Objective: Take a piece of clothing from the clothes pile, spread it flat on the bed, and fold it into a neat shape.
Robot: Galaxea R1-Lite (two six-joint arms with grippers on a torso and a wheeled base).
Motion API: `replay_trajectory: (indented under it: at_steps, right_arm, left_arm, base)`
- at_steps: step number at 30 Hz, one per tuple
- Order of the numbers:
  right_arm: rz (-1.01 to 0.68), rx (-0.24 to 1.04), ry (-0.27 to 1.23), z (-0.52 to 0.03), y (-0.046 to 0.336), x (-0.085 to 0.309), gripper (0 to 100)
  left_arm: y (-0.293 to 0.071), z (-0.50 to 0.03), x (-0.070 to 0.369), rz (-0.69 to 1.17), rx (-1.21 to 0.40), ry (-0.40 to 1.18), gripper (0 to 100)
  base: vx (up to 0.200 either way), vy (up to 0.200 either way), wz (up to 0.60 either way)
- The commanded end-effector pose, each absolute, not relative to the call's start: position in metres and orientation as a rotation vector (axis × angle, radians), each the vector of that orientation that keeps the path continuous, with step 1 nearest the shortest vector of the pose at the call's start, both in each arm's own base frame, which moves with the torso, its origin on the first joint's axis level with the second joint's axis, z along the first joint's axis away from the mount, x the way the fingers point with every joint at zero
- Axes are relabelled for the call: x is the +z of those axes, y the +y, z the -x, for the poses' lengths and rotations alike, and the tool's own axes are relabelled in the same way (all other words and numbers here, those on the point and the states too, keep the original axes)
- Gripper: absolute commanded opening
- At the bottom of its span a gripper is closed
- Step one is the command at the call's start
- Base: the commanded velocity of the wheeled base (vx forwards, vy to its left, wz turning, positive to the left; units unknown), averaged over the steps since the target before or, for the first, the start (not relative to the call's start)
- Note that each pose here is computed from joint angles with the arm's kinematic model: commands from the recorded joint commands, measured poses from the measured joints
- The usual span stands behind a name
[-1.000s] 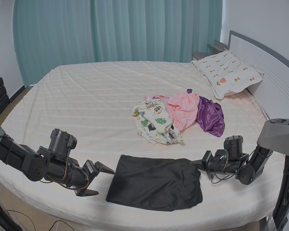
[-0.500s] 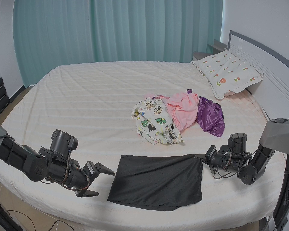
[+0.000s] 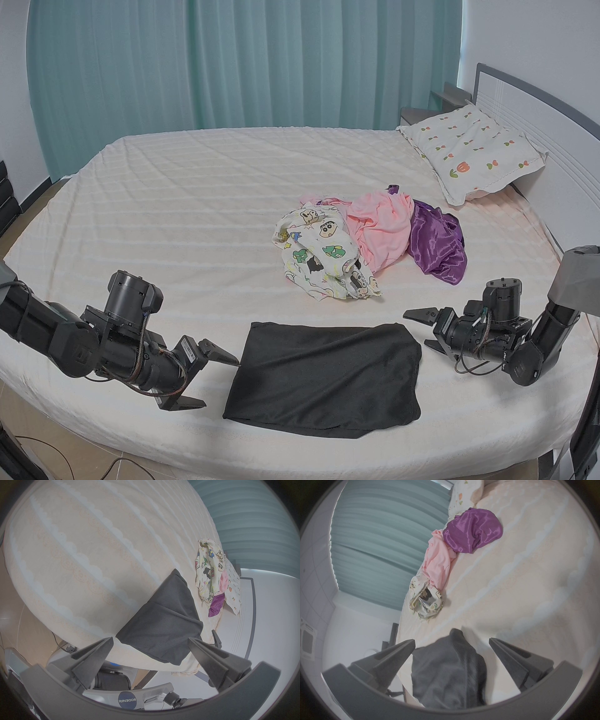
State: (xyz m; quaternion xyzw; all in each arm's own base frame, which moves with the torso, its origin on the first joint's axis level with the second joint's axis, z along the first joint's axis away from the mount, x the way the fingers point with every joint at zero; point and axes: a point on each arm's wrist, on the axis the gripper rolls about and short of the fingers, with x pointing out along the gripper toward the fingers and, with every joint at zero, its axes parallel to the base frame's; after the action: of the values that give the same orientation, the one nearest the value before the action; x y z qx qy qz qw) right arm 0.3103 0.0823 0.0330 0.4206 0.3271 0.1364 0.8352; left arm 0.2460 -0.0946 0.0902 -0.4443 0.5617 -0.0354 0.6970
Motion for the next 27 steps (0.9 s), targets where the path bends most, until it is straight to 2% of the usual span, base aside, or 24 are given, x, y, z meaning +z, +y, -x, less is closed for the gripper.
replay_trajectory:
  at_steps: [1, 4, 7, 10, 16, 27]
  right_arm:
    - [-0.798, 0.298, 0.724, -0.283, 0.075, 0.035, 100]
    - [-0.750, 0.321, 0.781, -0.265, 0.077, 0.026, 100]
    - [-0.735, 0.349, 0.818, -0.254, 0.083, 0.020, 100]
    - [-0.734, 0.365, 0.833, -0.244, 0.084, 0.012, 100]
    - [-0.744, 0.420, 0.853, -0.236, 0.083, 0.001, 100]
    - [-0.744, 0.428, 0.848, -0.228, 0.083, -0.006, 100]
  left_arm:
    - [-0.096, -0.246, 0.089, 0.991, -0.081, 1.259, 100]
    - [-0.097, -0.246, 0.089, 0.990, -0.081, 1.260, 100]
    - [-0.097, -0.245, 0.089, 0.989, -0.081, 1.262, 100]
    - [-0.097, -0.244, 0.090, 0.988, -0.083, 1.262, 100]
    - [-0.097, -0.245, 0.089, 0.985, -0.088, 1.264, 100]
    - [-0.097, -0.245, 0.089, 0.983, -0.086, 1.264, 100]
  base:
    - [0.000, 0.000, 0.00]
    - [0.000, 0.000, 0.00]
    - [-0.200, 0.000, 0.00]
    - [-0.200, 0.200, 0.00]
    - [0.000, 0.000, 0.00]
    - [0.000, 0.000, 0.00]
